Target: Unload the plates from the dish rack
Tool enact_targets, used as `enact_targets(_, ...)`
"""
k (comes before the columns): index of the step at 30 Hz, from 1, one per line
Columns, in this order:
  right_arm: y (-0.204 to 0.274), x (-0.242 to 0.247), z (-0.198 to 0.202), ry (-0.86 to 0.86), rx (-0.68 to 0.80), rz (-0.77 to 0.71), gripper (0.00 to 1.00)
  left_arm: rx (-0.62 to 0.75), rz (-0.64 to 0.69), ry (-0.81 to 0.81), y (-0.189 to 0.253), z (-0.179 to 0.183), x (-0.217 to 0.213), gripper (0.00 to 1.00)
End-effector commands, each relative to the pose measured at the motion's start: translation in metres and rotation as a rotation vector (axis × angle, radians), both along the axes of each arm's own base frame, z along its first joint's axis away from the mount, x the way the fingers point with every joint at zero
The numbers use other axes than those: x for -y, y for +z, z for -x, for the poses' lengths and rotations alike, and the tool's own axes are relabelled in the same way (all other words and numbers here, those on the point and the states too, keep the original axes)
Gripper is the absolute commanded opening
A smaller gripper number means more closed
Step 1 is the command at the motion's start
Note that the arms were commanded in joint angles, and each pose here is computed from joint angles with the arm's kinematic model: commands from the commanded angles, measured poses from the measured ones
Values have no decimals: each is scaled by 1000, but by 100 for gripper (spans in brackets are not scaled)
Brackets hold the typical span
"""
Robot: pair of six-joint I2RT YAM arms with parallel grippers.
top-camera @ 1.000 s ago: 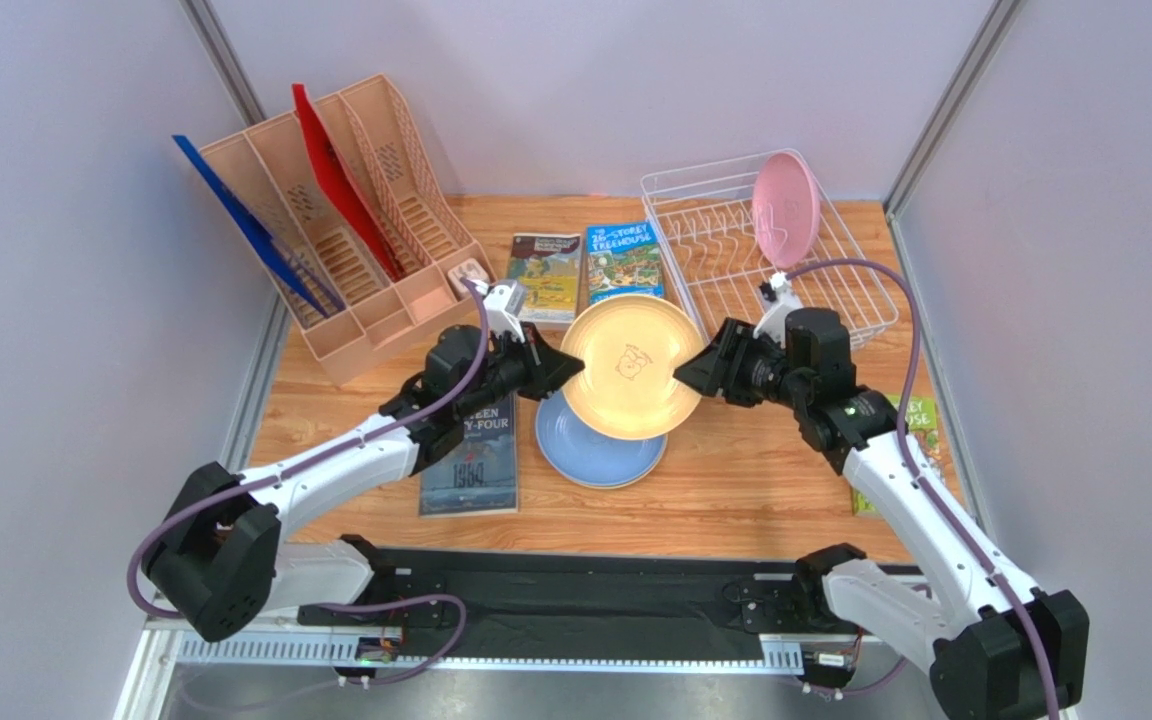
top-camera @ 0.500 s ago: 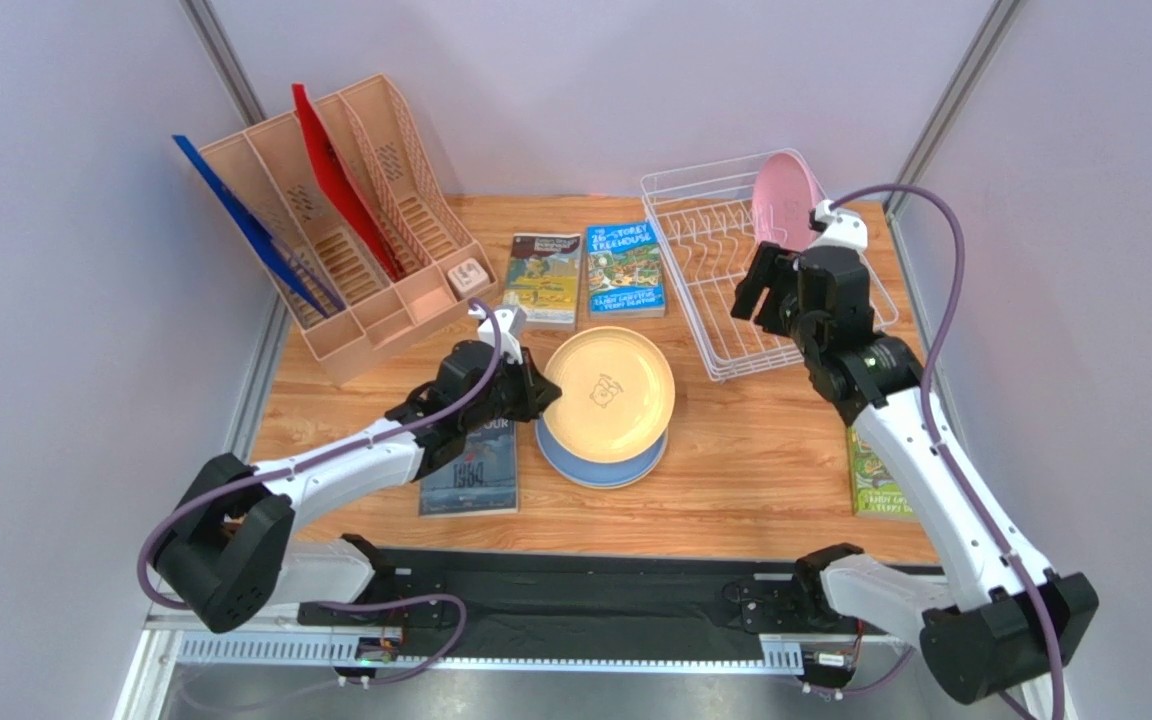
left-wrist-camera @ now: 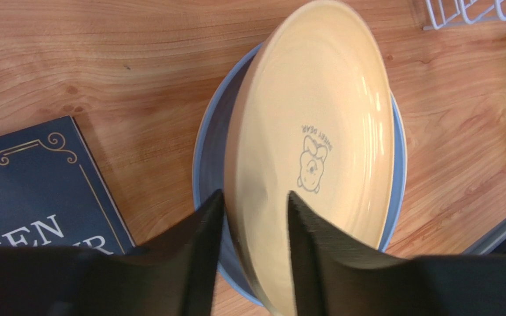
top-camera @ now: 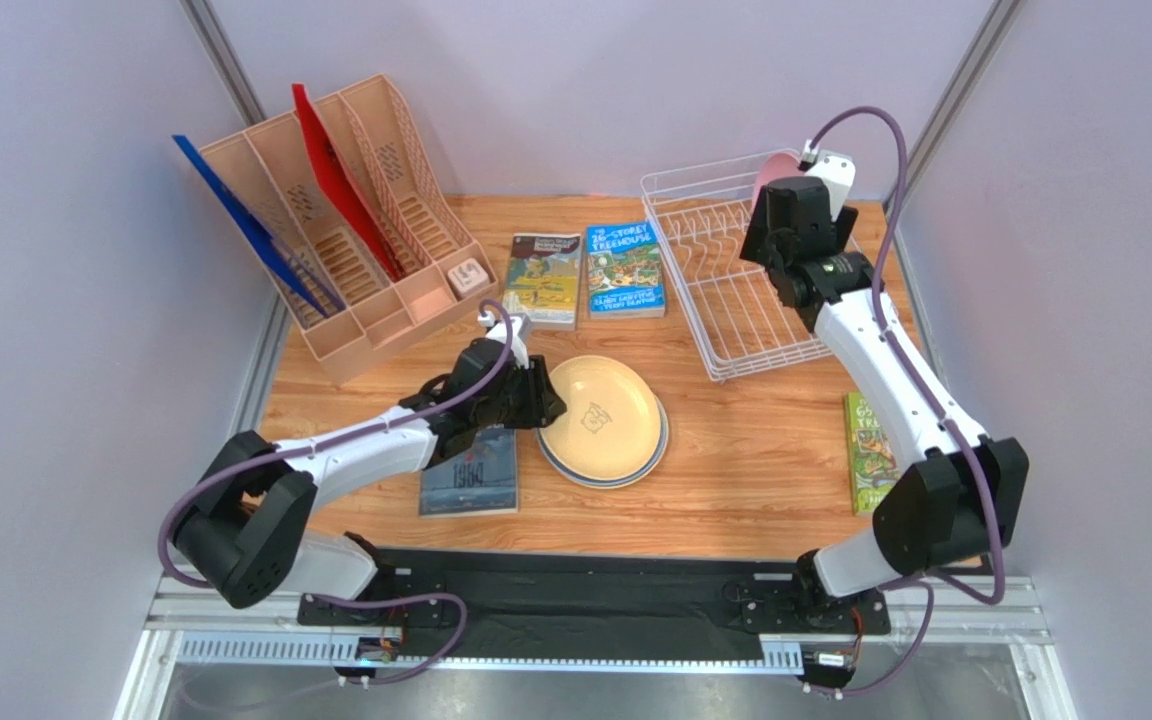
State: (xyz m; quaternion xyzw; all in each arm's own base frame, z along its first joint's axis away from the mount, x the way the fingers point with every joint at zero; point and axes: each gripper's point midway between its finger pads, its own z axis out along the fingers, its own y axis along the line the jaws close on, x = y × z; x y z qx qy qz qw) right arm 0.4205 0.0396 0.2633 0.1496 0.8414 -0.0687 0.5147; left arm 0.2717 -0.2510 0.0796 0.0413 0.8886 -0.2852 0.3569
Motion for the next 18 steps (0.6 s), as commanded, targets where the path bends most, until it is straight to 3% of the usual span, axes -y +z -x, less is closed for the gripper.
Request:
enact_targets(1, 19, 30, -25, -120, 59, 53, 75, -20, -12, -19, 8, -3, 7, 55)
enact_targets(2, 17, 38, -30, -137, 55, 60, 75, -24, -18, -15, 7, -3, 6, 61)
enact_targets(6, 11, 48, -57, -169, 82, 92, 74, 23, -17, -9, 18, -6, 3, 66)
enact_targets(12, -23, 62, -105, -140, 19, 151, 74, 144, -42, 13, 43, -13, -10, 68)
enact_targets(18, -44, 79, -155, -115, -6, 303, 70, 273, -11, -91, 76, -13, 1, 68)
